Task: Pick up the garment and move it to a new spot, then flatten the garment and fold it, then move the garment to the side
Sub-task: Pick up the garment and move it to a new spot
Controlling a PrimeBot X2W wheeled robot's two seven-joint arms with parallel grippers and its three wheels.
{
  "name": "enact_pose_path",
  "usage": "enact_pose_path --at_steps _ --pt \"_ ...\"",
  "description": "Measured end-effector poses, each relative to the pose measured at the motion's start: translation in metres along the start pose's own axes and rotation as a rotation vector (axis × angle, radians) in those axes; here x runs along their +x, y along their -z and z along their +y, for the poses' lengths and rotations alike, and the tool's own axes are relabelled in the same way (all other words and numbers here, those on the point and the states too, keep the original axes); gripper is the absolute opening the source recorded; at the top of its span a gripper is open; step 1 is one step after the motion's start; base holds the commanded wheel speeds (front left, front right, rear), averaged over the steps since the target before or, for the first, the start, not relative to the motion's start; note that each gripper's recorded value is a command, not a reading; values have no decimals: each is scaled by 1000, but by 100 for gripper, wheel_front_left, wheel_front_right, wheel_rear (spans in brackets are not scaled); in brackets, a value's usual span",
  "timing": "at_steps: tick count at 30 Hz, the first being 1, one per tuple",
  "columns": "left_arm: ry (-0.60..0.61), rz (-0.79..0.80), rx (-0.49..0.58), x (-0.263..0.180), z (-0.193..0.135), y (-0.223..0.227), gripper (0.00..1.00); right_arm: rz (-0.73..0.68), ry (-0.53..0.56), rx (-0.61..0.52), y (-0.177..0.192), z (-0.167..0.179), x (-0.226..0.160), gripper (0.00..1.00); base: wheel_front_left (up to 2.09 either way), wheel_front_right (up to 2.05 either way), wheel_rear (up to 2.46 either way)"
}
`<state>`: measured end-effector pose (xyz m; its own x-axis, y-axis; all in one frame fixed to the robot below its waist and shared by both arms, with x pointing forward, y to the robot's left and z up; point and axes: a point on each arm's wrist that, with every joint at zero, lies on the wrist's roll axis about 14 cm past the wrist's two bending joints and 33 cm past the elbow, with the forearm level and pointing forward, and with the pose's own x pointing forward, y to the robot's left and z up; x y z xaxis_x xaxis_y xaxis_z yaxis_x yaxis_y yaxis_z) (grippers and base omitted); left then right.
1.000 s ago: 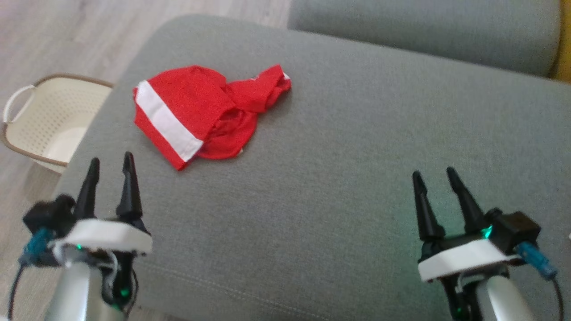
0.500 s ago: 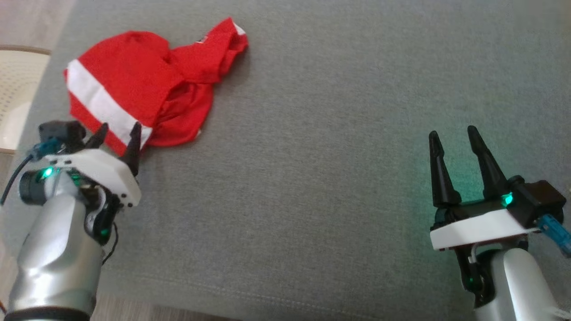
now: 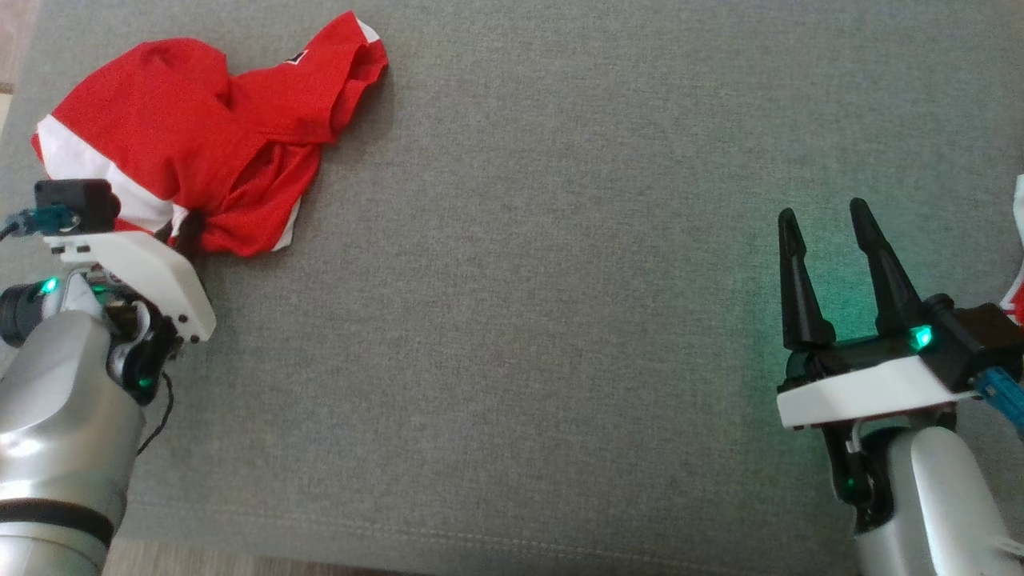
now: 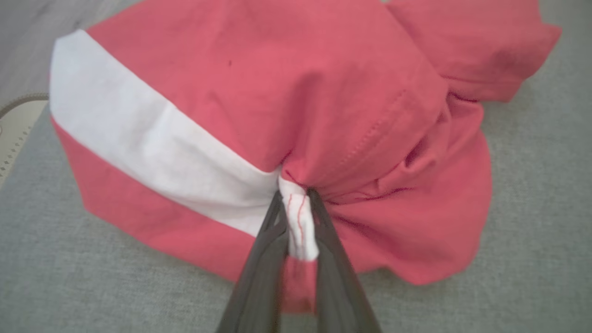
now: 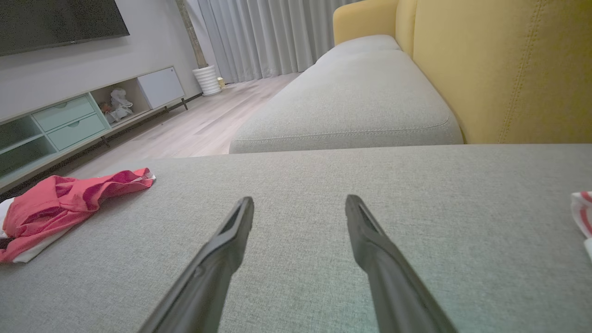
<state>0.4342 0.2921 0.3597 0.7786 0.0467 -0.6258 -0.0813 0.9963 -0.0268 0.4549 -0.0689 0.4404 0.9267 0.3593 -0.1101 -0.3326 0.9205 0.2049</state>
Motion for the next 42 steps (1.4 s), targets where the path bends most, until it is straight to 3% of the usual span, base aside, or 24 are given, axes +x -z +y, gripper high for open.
enact_pose_path --at_steps 5,10,17,25,33,39,40,41,42 --pt "-2 -154 -8 -7 1 -26 0 -19 6 -3 -7 -1 -3 100 0 0 0" --pt "-2 -371 -18 -22 0 -80 0 -46 7 2 -17 1 -8 100 0 0 0" --pt "72 -558 0 -45 -30 -135 0 -94 3 3 -34 6 -16 100 0 0 0" --pt "324 -652 25 -68 -143 -165 0 -144 44 7 -51 -4 -33 100 0 0 0" --pt "548 -609 77 -90 -259 -148 0 -180 109 2 -62 -23 -51 100 0 0 0" --pt "649 -542 100 -95 -318 -124 0 -198 159 8 -64 -38 -64 100 0 0 0" --pt "657 -525 109 -94 -324 -118 32 -199 167 11 -64 -40 -66 100 0 0 0" --pt "667 -512 115 -93 -329 -112 100 -198 175 11 -63 -42 -68 100 0 0 0" --pt "683 -498 122 -93 -335 -105 100 -195 182 11 -62 -44 -70 100 0 0 0"
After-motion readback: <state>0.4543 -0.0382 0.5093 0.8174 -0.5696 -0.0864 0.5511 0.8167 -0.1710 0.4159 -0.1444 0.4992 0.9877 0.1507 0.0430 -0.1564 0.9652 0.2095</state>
